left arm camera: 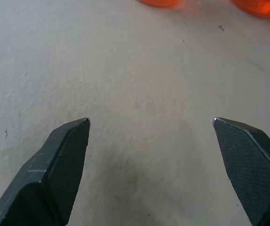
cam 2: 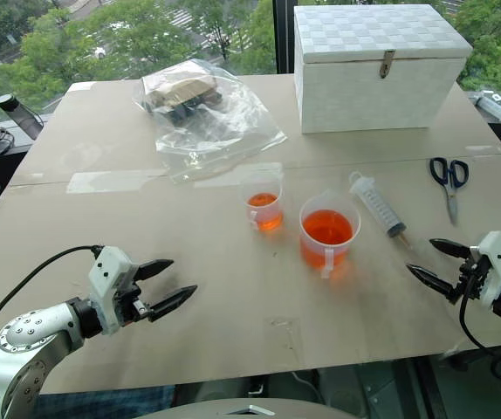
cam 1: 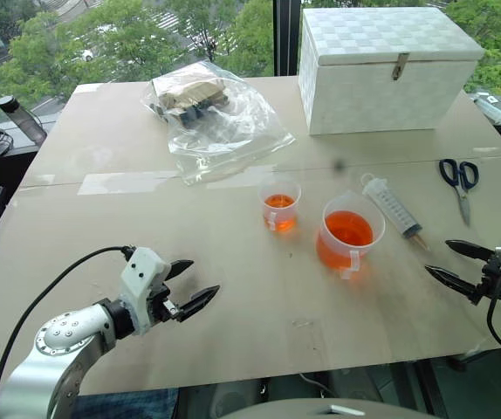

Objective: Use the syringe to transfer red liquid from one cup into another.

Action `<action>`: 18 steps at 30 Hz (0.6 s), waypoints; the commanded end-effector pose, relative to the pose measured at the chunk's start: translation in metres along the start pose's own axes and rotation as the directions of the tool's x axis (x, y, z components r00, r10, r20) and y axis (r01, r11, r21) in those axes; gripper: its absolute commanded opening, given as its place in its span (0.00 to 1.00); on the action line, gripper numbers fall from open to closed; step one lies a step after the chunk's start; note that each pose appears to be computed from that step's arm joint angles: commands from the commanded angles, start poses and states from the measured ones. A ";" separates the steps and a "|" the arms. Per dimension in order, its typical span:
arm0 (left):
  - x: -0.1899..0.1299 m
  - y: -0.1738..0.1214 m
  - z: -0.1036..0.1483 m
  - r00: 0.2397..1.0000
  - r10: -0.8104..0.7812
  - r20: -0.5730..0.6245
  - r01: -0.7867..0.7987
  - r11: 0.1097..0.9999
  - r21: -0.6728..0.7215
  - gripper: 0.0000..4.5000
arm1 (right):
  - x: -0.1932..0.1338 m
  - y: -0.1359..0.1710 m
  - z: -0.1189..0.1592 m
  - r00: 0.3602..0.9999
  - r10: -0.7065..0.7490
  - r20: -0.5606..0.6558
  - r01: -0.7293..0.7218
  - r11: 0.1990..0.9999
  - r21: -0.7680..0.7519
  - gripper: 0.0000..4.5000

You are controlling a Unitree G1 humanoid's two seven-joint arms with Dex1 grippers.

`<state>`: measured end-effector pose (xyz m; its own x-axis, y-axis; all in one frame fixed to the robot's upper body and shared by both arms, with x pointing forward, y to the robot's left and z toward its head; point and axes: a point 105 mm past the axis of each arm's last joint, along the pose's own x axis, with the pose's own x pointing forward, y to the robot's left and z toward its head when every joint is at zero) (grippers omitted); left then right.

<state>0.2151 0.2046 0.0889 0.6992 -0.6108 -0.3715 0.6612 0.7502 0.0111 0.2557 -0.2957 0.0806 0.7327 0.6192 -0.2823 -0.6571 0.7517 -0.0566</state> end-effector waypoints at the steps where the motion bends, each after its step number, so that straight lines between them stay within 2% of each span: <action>1: -0.001 -0.001 0.003 1.000 -0.005 0.017 0.004 1.000 0.025 0.95 | -0.002 -0.002 0.009 1.000 0.009 0.000 -0.009 0.999 -0.039 0.99; 18: -0.004 0.001 -0.004 1.000 -0.010 0.027 0.009 1.000 0.017 0.95 | -0.002 -0.003 0.009 1.000 0.015 -0.022 -0.015 0.999 -0.043 0.99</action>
<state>0.2111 0.2068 0.0823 0.6927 -0.6266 -0.3571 0.6691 0.7431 -0.0058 0.2555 -0.2959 0.0809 0.7185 0.6250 -0.3051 -0.6693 0.7406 -0.0590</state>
